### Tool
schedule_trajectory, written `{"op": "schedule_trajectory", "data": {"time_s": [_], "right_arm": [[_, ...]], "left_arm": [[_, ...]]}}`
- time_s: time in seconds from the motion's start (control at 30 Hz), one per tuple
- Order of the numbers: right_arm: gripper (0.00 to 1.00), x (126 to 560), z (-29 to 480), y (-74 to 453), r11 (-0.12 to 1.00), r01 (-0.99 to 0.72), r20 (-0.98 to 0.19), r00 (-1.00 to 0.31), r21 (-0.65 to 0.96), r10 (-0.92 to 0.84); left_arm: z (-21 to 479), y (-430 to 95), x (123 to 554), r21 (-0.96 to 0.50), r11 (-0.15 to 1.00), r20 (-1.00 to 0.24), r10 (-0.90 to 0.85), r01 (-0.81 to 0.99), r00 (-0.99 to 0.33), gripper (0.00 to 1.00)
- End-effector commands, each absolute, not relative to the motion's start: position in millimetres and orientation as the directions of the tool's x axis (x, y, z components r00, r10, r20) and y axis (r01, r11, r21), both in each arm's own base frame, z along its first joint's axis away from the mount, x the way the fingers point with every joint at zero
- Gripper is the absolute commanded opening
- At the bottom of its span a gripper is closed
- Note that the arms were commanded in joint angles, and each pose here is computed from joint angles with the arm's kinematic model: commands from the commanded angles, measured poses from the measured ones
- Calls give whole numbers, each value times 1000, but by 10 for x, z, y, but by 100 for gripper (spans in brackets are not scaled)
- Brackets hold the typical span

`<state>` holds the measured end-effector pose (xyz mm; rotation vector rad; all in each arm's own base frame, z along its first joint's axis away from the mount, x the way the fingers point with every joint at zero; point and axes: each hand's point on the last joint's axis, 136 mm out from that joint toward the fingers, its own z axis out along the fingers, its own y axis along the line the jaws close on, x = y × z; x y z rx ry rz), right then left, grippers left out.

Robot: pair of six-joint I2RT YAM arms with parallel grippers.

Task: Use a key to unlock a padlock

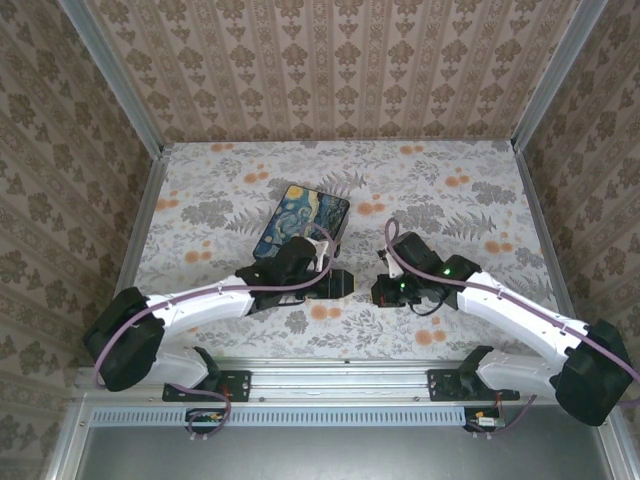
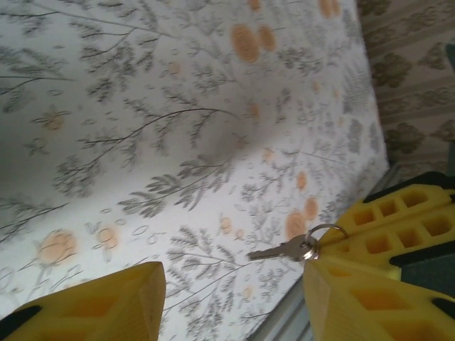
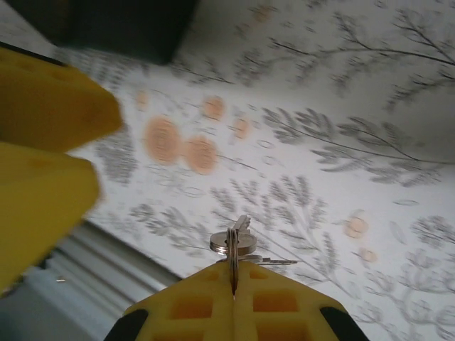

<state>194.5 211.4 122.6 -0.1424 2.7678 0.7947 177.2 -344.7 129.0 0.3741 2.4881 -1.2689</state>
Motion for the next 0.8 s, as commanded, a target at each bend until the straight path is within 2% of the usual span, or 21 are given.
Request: {"op": "schedule_trajectory", "data": {"time_s": [0.0,0.13,0.27,0.33,0.47,0.77], "right_arm": [[2,1970,1556,2303,738,-166,-252,-968,654,6],[1,2021,1677,2291,710,-135,-233,-972,691,42],[1,2047,1696,2275,717,-89,-199,-977,691,71],[2,2078,1669,2265,723,-43,-174,-979,690,108],[0,2163,1619,2295,696,64,-115,-972,715,207],[0,2273,1573,2239,631,259,-22,-916,732,401]], "left_arm": [[1512,-3537,1650,-755,419,-497,137,505,-857,52],[1401,-3339,1571,-607,420,-621,278,674,-733,52],[1422,-3370,1473,-579,334,-666,333,744,-668,49],[1443,-3450,1406,-582,293,-684,329,759,-651,47],[1304,-3581,1456,-588,346,-671,295,731,-680,43],[1357,-3751,1487,-597,347,-718,171,723,-675,36]]}}
